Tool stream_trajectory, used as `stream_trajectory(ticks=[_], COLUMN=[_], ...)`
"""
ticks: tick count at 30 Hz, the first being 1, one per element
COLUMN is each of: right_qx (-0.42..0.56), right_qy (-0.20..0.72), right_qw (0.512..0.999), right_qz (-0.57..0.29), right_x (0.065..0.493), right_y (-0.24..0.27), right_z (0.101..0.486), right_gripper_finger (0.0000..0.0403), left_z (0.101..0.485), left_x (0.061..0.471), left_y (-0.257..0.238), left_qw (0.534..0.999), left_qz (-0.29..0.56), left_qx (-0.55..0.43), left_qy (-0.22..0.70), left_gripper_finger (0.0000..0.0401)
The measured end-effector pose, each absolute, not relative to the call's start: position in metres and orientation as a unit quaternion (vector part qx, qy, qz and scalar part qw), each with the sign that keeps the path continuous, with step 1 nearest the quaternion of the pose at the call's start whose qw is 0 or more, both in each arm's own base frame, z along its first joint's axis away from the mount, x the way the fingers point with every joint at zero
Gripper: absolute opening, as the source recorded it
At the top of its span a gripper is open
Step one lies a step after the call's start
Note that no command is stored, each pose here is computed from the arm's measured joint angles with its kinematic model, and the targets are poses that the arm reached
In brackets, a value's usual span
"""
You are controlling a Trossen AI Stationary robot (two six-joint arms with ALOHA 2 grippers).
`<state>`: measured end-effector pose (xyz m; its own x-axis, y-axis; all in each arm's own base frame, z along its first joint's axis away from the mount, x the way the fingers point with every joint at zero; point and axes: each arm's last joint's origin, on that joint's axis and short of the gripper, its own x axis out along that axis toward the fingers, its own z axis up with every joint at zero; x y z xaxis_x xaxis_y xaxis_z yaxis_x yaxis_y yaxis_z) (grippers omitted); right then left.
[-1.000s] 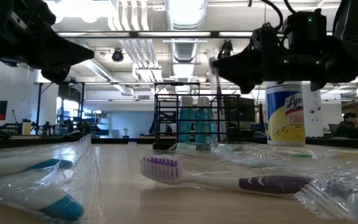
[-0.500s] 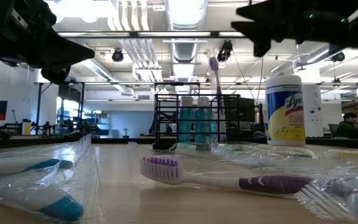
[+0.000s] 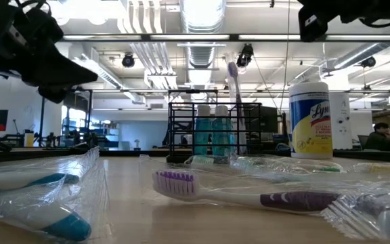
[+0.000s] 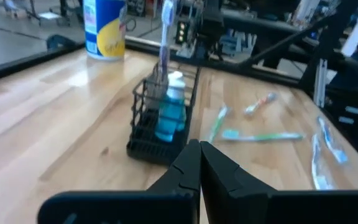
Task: Pick & Place toothbrushing station
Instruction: Put the violet toothbrush into the black organizer
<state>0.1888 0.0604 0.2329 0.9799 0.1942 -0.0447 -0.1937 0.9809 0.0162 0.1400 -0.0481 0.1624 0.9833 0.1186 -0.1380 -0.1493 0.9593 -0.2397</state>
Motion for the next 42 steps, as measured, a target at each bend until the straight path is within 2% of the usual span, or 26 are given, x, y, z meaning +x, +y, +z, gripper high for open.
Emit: stream_trajectory(ticks=[7, 14, 17, 23, 26, 29, 36, 42], right_qx=[-0.002, -0.009, -0.001, 0.032, 0.031, 0.043, 0.036, 0.014], right_qy=[0.08, 0.137, 0.193, 0.364, 0.428, 0.473, 0.506, 0.544], right_qw=[0.993, 0.986, 0.977, 0.931, 0.903, 0.88, 0.862, 0.839], right_qz=[0.083, 0.092, 0.093, -0.003, -0.035, -0.02, 0.005, -0.011], right_x=[0.211, 0.254, 0.275, 0.31, 0.326, 0.341, 0.375, 0.387], right_y=[0.086, 0.124, 0.144, 0.17, 0.181, 0.194, 0.223, 0.23], right_z=[0.217, 0.21, 0.208, 0.2, 0.198, 0.199, 0.193, 0.167], right_gripper_finger=[0.0009, 0.0008, 0.0008, 0.0016, 0.004, 0.0077, 0.0172, 0.0212], left_z=[0.161, 0.162, 0.163, 0.162, 0.162, 0.162, 0.162, 0.162], left_x=[0.138, 0.138, 0.137, 0.137, 0.137, 0.137, 0.137, 0.137], left_y=[-0.049, -0.049, -0.049, -0.049, -0.049, -0.049, -0.049, -0.049], left_qw=[0.989, 0.988, 0.987, 0.983, 0.982, 0.982, 0.982, 0.982], left_qz=[0.04, 0.04, 0.04, 0.04, 0.04, 0.041, 0.041, 0.041], left_qx=[-0.115, -0.129, -0.136, -0.161, -0.167, -0.169, -0.169, -0.169], left_qy=[0.08, 0.075, 0.072, 0.072, 0.072, 0.072, 0.072, 0.072], left_gripper_finger=[0.0008, 0.0014, 0.0011, 0.0008, 0.0008, 0.0008, 0.0008, 0.0008])
